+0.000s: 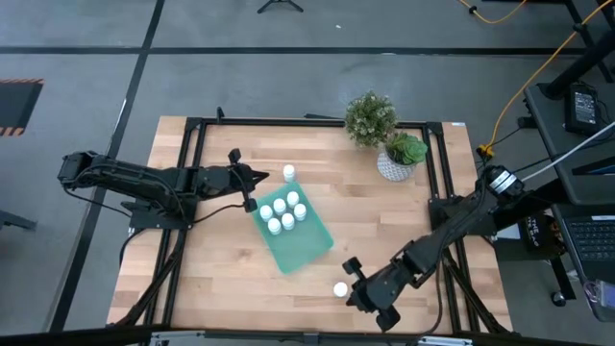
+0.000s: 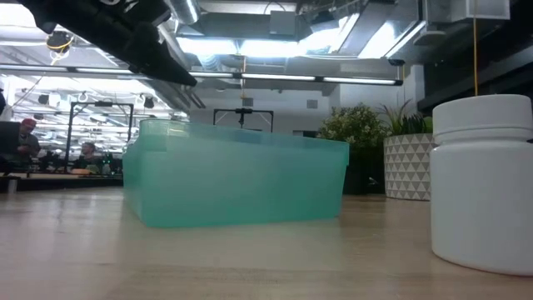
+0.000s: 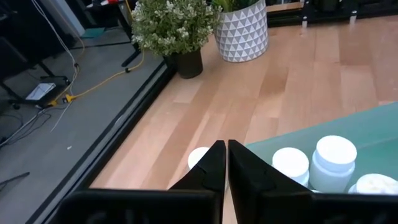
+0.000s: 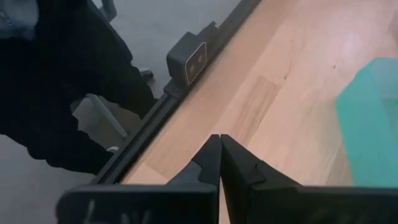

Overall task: Pick and place pill bottles into a basket
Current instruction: Put the white medicine bottle into the green bin

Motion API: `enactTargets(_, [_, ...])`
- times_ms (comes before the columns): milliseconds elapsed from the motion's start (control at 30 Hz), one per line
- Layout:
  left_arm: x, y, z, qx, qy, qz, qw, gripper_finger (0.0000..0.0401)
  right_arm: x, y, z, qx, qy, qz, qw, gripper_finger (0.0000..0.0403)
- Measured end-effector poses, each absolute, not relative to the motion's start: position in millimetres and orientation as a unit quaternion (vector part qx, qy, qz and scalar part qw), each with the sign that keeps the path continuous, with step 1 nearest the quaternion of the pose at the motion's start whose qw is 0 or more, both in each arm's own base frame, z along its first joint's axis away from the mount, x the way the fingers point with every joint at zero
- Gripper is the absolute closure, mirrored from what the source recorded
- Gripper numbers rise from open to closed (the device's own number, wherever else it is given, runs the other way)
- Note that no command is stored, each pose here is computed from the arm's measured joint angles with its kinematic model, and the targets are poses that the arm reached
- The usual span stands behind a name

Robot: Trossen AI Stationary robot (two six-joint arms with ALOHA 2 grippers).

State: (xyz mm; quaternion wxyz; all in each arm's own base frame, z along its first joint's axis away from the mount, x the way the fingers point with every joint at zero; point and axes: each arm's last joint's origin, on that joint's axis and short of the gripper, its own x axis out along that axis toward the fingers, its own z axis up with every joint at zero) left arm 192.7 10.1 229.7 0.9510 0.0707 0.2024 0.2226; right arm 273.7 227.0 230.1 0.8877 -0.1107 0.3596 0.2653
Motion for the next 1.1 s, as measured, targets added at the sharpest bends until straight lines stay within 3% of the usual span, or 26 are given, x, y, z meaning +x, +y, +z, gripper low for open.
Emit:
enactTargets(333, [192,10,228,0.072,0.212,0.222,0.949,0.0396,279,218,229,-0.061,0.383,0.222,0.895,0.0373])
enactTargets(900, [191,10,226,0.049,0.217,0.227,0.948,0.0397,281,204,222,-0.091,0.419,0.207,0.88,0.0175])
enactTargets(1100, [189,10,222,0.041,0.235,0.229,0.944,0.0393,280,204,221,-0.089,0.419,0.206,0.88,0.0137])
